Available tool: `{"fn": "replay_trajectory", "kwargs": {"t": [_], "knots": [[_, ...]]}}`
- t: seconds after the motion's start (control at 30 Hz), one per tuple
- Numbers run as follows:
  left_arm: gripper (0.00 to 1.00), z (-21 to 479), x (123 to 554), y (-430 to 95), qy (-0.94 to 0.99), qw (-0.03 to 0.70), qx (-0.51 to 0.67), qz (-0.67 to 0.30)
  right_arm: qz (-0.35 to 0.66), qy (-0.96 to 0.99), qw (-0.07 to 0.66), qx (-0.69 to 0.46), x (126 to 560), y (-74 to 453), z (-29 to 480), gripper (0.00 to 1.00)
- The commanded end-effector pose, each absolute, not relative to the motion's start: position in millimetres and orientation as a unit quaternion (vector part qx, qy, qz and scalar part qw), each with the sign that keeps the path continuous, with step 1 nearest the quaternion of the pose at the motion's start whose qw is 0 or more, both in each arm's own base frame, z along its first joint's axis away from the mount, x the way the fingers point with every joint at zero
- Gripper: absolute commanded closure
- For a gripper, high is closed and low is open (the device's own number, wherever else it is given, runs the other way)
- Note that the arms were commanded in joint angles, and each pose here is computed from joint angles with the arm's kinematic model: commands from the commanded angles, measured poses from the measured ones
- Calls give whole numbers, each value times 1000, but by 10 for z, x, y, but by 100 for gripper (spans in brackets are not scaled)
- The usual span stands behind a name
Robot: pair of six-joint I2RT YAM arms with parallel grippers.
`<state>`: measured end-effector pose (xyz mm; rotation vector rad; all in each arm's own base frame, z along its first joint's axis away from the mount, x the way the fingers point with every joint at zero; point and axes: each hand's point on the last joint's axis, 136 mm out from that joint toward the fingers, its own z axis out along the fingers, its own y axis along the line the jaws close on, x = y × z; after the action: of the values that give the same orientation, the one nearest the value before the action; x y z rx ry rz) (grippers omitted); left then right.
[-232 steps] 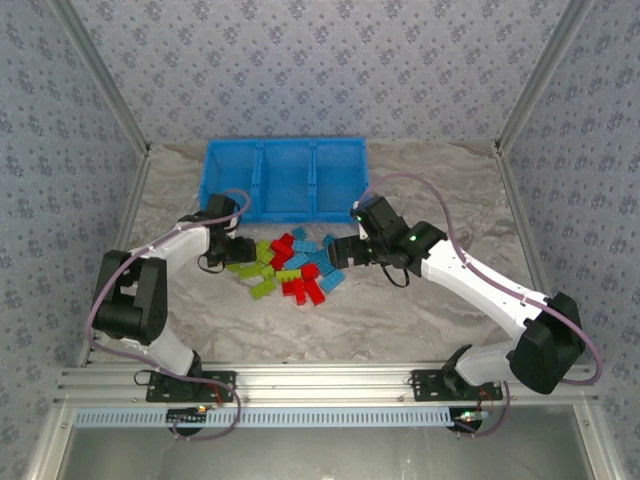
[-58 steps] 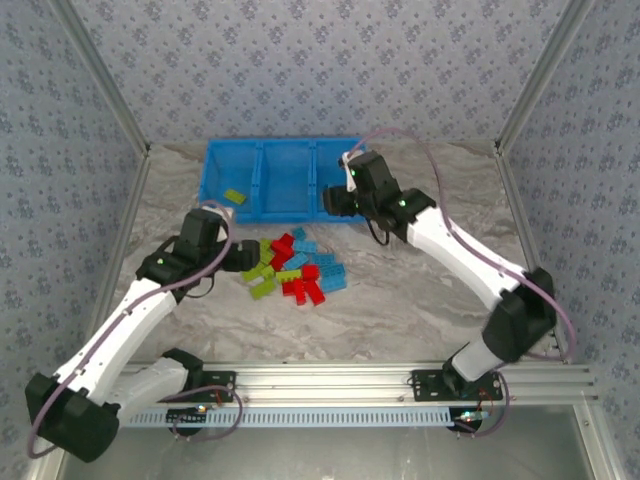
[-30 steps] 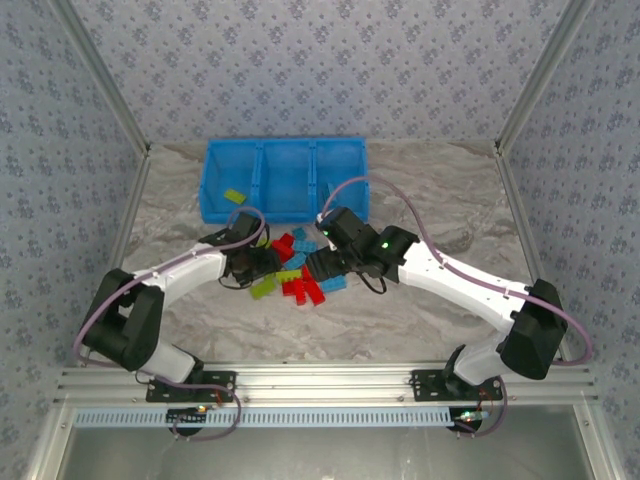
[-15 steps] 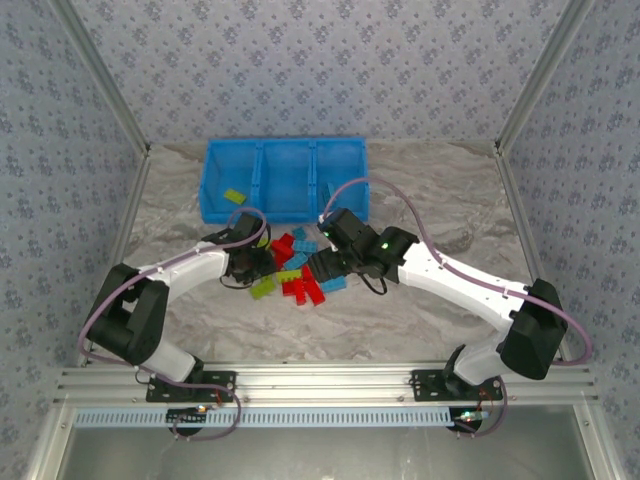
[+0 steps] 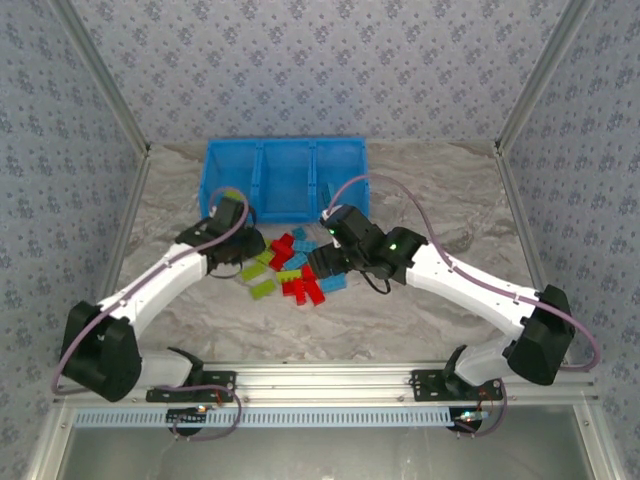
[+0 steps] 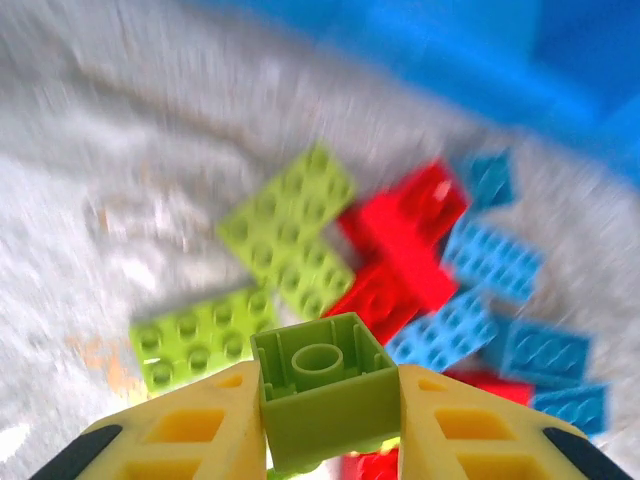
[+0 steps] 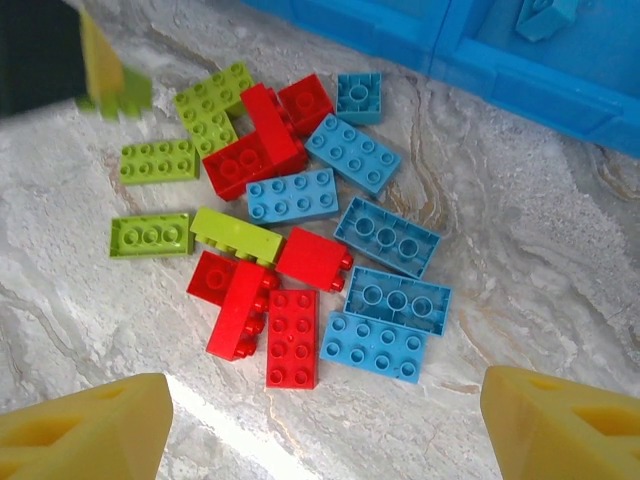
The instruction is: Sort the legos into containers by color
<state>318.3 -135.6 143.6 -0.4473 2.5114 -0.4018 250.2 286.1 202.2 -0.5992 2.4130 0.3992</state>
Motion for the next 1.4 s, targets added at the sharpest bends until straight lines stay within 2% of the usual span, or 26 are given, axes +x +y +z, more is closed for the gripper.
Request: {"fn": "replay_trajectory", "kwargs": {"t": [0.0,0.17,0.37,0.43,0.5,0.67,0.83,1.0,1.17,1.37], "knots": [[69,1754,3511,-985,916,330,-197,-116,151,913,320,-204,2548,2797,2096,17],[69,2002,4115,-558,889,380,-243,-80,148,914,320,-199,2537,2751,2081,17],[69,1884,4799,-459,890,371,-247,-100,150,913,328,-192,2519,2687,2157,16],[68,1787,4958,-475,897,355,-241,-102,139,918,317,-191,2481,2622,2033,16],[66,1728,5073,-476,902,349,-236,-96,137,919,318,-189,2479,2597,2027,16],[50,1758,5137,-500,900,350,-237,-103,126,924,315,-178,2470,2501,1956,16],[45,2070,4948,-589,890,371,-228,-133,120,929,309,-164,2528,2416,1840,15],[46,2572,4414,-856,882,404,-182,-162,95,941,291,-142,2617,2237,1613,15],[46,2941,3606,-1428,882,439,-29,-169,49,954,253,-151,2604,2247,1284,16],[41,2873,2626,-1663,877,416,190,-146,38,962,214,-168,2608,2554,909,13]]}}
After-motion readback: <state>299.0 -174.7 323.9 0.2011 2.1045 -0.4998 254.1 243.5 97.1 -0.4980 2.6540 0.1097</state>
